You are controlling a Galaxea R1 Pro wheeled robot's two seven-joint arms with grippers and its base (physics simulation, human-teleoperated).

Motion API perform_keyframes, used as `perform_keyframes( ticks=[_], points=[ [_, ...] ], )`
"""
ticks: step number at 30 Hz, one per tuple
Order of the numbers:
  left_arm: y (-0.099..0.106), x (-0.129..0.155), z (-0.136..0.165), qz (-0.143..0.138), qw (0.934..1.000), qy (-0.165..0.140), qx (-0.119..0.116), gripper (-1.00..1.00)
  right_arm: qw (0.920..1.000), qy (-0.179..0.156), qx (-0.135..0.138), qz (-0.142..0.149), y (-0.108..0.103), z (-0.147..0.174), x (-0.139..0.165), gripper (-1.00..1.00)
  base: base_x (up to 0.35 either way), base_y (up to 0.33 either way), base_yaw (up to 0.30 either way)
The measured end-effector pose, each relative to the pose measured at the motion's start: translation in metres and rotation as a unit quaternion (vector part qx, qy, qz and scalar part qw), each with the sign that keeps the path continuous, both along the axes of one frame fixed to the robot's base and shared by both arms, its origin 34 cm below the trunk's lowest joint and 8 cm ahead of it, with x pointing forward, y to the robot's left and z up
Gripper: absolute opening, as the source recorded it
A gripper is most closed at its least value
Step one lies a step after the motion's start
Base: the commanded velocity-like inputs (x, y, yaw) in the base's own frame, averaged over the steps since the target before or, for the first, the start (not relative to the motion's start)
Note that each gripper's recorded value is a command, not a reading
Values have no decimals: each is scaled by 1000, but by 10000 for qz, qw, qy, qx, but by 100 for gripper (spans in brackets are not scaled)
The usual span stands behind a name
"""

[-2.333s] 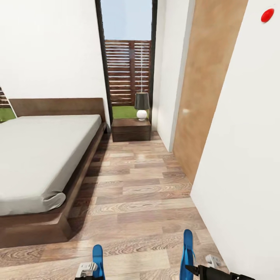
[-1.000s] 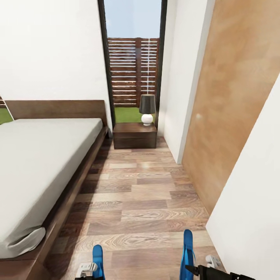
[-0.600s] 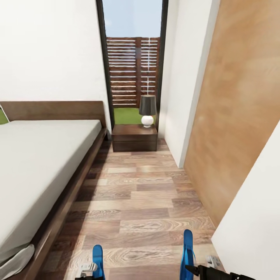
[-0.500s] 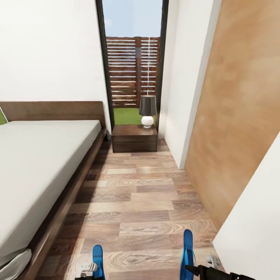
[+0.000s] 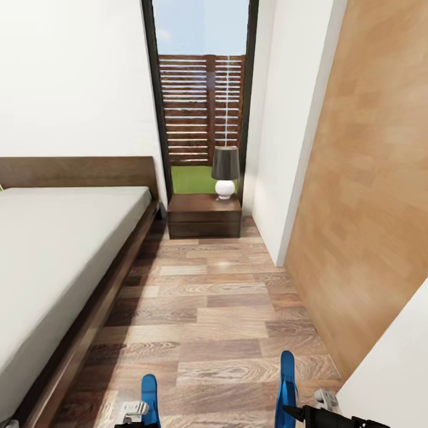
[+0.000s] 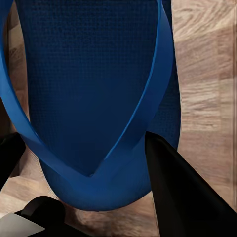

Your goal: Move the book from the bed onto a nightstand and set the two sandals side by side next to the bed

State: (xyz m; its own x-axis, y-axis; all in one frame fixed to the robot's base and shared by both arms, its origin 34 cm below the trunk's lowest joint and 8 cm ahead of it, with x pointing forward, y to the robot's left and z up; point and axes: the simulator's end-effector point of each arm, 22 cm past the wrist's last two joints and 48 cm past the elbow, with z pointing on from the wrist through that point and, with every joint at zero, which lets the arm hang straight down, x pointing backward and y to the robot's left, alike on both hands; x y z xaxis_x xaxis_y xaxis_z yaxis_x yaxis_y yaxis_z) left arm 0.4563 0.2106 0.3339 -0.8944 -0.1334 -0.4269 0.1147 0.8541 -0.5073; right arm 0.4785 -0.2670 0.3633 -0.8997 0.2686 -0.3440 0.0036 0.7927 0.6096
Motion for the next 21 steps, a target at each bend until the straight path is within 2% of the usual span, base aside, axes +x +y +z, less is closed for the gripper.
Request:
perform_keyframes(
  ticks=[5, 21],
  points=[
    [0, 0, 0, -1, 10000, -1, 0, -100, 10000, 0, -1, 0, 0, 0, 0, -100, 297, -110, 0],
    [0, 0, 0, -1, 10000, -1, 0, -100, 10000, 1, -4, -1, 0, 0, 0, -100, 307, -4, 0]
  ],
)
